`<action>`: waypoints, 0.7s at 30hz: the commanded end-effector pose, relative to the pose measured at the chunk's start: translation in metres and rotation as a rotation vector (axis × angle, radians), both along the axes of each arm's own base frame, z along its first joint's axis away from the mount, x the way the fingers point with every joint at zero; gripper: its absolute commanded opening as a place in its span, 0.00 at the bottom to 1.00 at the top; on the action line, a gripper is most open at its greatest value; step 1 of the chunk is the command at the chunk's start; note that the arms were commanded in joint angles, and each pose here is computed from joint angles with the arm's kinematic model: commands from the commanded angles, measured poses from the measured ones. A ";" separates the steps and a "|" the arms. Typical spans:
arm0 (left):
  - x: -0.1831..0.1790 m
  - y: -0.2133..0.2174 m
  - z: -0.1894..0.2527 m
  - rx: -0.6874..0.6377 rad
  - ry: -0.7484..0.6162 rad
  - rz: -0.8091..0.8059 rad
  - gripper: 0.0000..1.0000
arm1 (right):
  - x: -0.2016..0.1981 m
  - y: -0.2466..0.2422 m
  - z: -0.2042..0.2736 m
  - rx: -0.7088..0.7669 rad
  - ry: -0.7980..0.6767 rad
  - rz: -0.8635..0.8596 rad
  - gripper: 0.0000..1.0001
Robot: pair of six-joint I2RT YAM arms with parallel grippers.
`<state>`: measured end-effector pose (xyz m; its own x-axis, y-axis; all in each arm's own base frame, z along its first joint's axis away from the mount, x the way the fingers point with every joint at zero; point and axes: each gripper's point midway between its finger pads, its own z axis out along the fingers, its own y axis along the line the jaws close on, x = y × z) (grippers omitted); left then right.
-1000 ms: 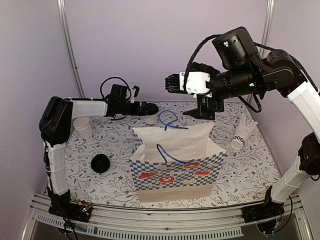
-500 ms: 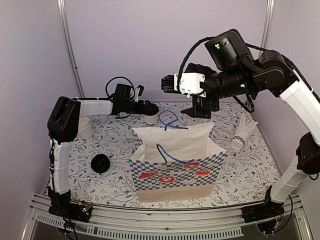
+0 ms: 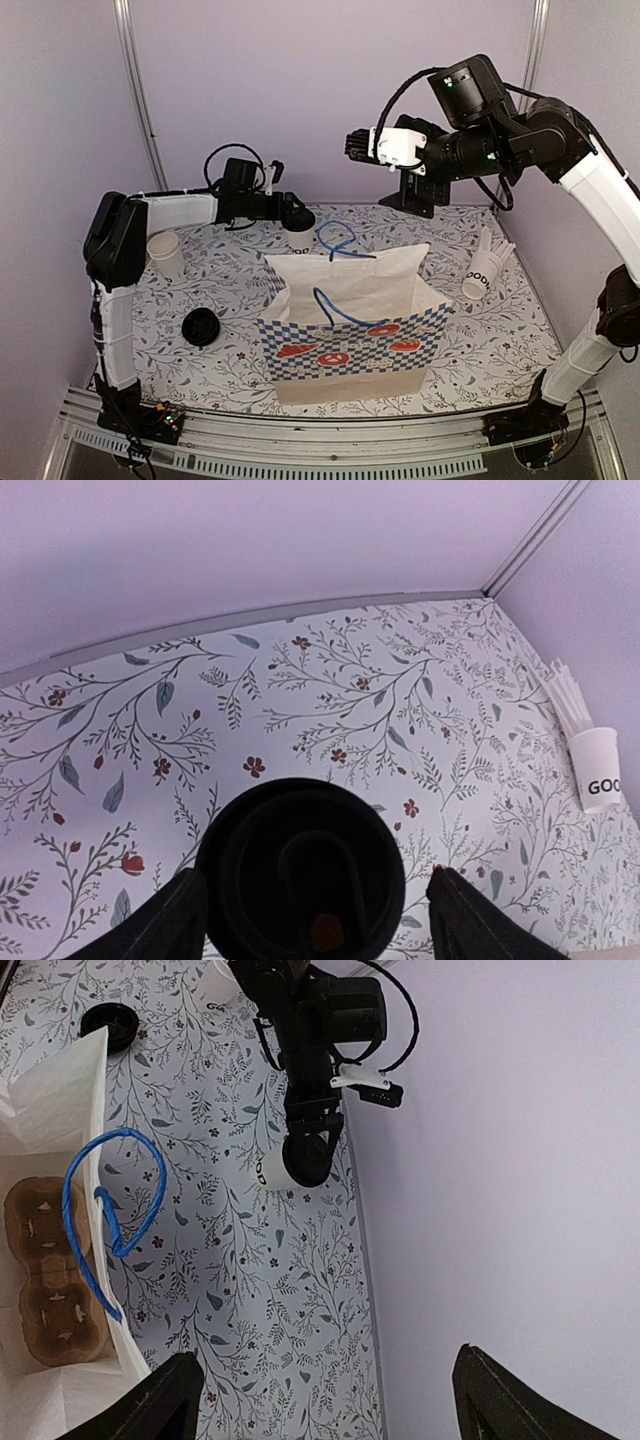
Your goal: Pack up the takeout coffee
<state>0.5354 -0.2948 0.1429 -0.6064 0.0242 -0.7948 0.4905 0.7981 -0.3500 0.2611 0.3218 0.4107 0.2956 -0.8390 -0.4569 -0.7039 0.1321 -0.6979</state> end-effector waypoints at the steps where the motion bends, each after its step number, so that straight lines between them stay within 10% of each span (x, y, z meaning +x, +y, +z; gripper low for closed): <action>1: -0.004 0.008 0.054 -0.023 -0.086 0.006 0.77 | -0.009 -0.009 0.001 0.044 0.044 0.013 0.90; 21: -0.053 0.040 0.060 0.054 -0.027 0.046 0.88 | -0.016 0.020 -0.113 -0.066 0.439 0.080 0.74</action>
